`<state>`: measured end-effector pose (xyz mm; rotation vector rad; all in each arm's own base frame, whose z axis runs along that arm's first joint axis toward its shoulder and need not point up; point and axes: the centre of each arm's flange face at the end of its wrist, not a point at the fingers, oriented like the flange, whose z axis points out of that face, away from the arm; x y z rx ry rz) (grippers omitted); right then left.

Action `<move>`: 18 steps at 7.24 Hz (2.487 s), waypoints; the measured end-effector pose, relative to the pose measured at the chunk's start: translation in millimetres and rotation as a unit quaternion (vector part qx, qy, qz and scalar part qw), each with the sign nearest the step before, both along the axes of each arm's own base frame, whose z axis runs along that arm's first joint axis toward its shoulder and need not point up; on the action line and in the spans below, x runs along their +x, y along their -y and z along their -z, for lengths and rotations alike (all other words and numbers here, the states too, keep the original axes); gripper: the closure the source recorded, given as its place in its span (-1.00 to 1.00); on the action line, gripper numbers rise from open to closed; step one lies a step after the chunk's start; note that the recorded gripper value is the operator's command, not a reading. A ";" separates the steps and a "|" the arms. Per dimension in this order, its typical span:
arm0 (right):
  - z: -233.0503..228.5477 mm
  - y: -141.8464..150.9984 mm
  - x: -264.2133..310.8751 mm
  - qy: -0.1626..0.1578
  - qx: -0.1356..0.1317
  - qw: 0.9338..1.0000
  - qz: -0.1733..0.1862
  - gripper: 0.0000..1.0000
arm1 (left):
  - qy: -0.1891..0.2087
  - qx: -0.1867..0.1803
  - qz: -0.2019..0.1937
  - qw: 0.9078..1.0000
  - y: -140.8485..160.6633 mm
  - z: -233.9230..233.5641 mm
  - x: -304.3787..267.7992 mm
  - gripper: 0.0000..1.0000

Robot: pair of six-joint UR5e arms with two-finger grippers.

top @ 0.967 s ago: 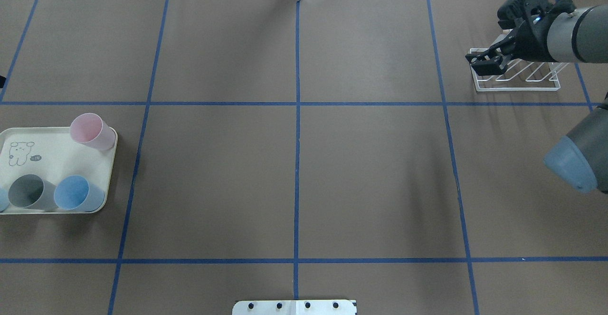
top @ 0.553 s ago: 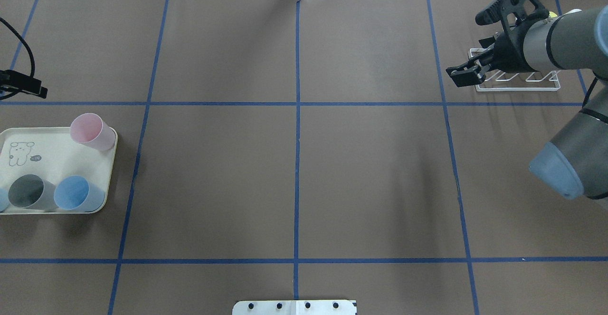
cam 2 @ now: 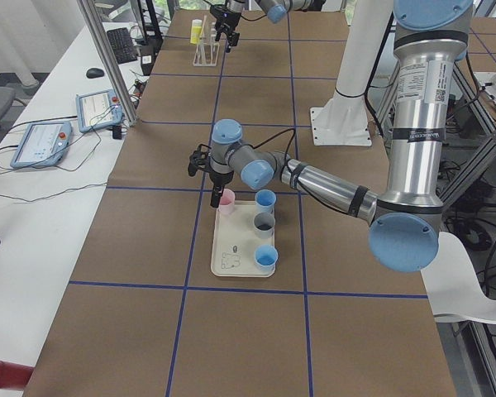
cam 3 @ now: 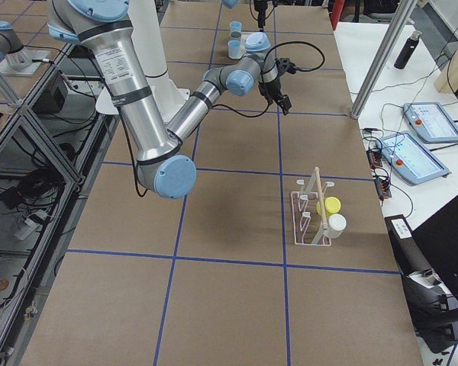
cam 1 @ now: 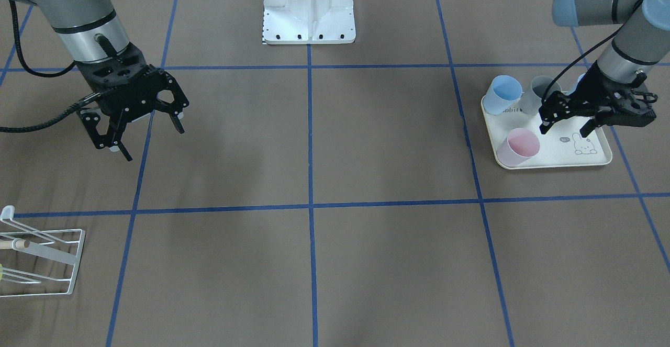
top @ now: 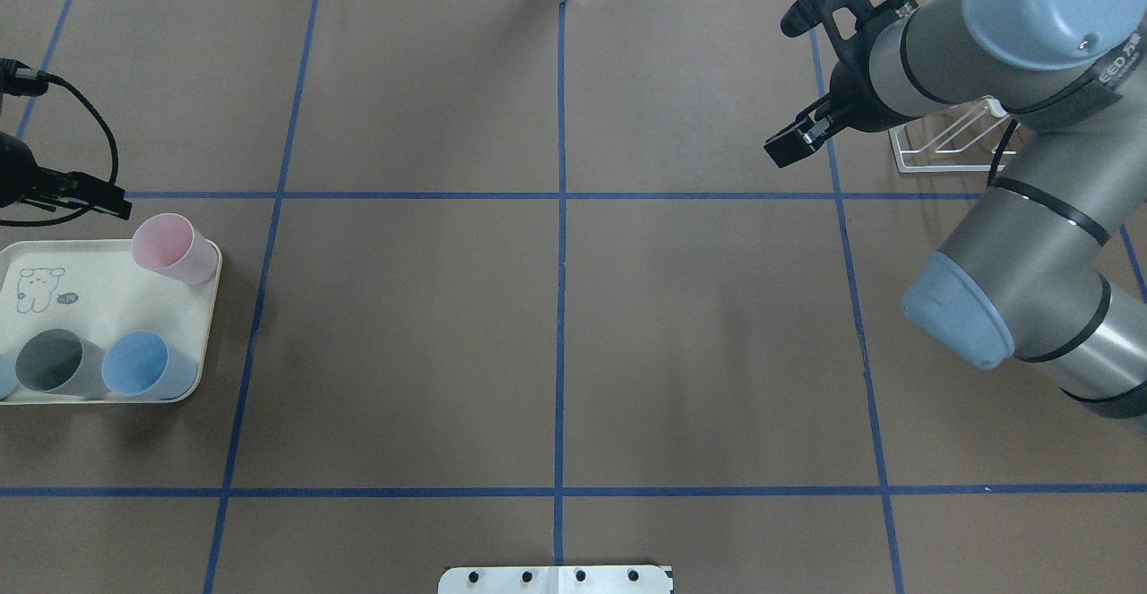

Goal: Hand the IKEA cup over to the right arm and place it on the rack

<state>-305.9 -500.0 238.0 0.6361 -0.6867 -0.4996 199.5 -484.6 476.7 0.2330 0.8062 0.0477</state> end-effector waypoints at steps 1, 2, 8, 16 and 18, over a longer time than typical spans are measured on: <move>1.4 -1.4 -3.0 -0.001 0.000 1.000 0.002 -1.00 | -0.002 0.005 -0.004 1.000 -0.1 -9.2 9.5 -0.38; 1.4 -2.0 -4.2 -0.002 0.000 1.000 0.003 -1.00 | -0.005 0.008 -0.008 1.000 -0.2 -16.7 17.8 -0.27; -0.1 -2.9 -5.3 -0.004 0.000 1.000 0.004 -1.00 | -0.007 -0.004 -0.021 1.000 -6.4 -29.6 42.0 0.36; 3.2 -7.7 -18.7 0.018 0.027 0.999 0.014 -1.00 | -0.020 -0.002 -0.020 1.000 -5.8 -13.0 33.5 1.00; 5.9 -8.9 -35.2 0.059 0.070 0.996 0.023 -0.99 | -0.048 -0.012 0.003 0.999 0.5 17.9 -5.2 1.00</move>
